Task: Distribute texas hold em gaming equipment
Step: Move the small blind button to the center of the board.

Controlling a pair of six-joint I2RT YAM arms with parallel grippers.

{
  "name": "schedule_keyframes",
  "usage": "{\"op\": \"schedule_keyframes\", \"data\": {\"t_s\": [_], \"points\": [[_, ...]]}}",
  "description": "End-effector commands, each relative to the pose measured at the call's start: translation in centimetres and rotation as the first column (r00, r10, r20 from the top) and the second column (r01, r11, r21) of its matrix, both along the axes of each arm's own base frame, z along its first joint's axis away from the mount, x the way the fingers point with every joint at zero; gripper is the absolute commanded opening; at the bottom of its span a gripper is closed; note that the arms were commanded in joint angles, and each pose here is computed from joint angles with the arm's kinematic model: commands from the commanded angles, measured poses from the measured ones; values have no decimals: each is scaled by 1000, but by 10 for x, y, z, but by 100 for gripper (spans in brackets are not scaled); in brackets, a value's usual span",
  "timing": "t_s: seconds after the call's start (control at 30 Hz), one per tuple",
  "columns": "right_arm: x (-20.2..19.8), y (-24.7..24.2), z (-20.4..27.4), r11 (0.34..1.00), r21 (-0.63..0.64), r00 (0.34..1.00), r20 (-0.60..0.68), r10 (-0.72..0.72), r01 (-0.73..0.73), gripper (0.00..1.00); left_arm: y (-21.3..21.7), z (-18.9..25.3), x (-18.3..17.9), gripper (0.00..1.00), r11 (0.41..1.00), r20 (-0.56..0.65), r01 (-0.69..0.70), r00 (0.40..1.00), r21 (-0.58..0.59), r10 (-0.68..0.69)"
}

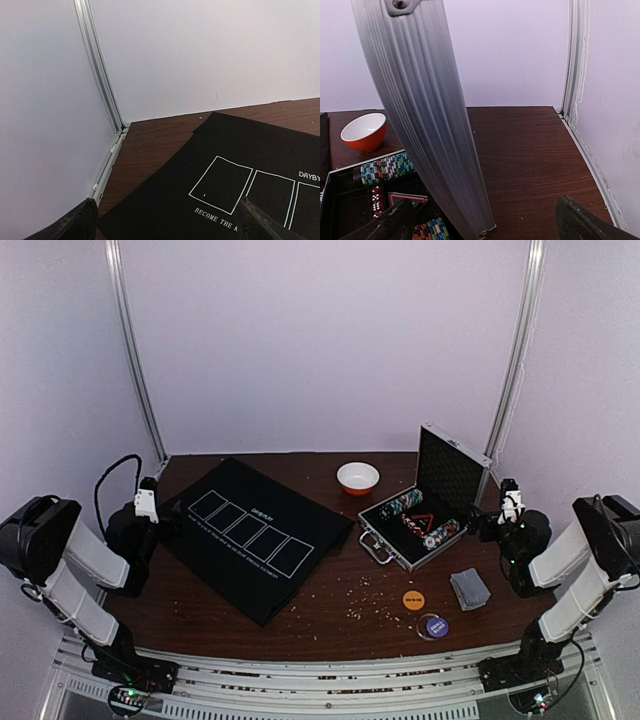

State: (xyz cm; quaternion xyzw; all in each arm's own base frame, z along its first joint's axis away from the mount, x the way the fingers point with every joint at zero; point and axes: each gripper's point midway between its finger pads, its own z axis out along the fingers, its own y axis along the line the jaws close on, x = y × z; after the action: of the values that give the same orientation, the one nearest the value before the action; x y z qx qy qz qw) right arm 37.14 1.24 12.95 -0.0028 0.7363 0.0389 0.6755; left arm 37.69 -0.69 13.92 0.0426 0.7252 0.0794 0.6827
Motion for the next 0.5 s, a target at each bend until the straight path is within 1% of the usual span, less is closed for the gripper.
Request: {"op": "schedule_keyframes", "data": {"t_s": [0.0, 0.03, 0.1, 0.13, 0.17, 0.27, 0.3, 0.33, 0.37, 0.47], "points": [[3, -4, 5, 1000, 0, 1000, 16, -19, 19, 100, 3, 17, 3, 98, 1000, 66, -8, 998, 5, 8], [1, -2, 7, 1000, 1, 1000, 24, -13, 13, 100, 6, 20, 2, 98, 1000, 74, -30, 997, 0, 30], [-7, -4, 14, 1000, 6, 998, 58, -18, 18, 100, 25, 28, -2, 98, 989, 74, -140, 987, -52, 144], [-13, -9, 19, 999, 20, 996, 78, -51, 49, 100, 39, 33, -5, 98, 973, 70, -217, 972, -82, 223], [-20, -15, 31, 996, 36, 990, 115, -87, 84, 100, 47, 35, -7, 98, 959, 53, -268, 960, -97, 274], [-35, -31, 53, 983, 79, 970, 167, -178, 167, 100, 61, 51, -10, 98, 915, 54, -382, 919, -128, 391], [-37, -34, 58, 978, 100, 966, 164, -199, 185, 100, 66, 59, -11, 98, 889, 57, -419, 898, -184, 435], [-37, -37, 57, 972, 118, 967, 134, -217, 202, 100, 67, 63, -11, 98, 876, 46, -422, 895, -233, 443], [-37, -39, 63, 968, 138, 966, 125, -228, 211, 100, 61, 70, -8, 98, 872, 42, -395, 905, -288, 424], [-37, -42, 84, 957, 183, 964, 97, -246, 226, 100, 35, 94, 4, 98, 863, 32, -281, 946, -419, 323]]}}
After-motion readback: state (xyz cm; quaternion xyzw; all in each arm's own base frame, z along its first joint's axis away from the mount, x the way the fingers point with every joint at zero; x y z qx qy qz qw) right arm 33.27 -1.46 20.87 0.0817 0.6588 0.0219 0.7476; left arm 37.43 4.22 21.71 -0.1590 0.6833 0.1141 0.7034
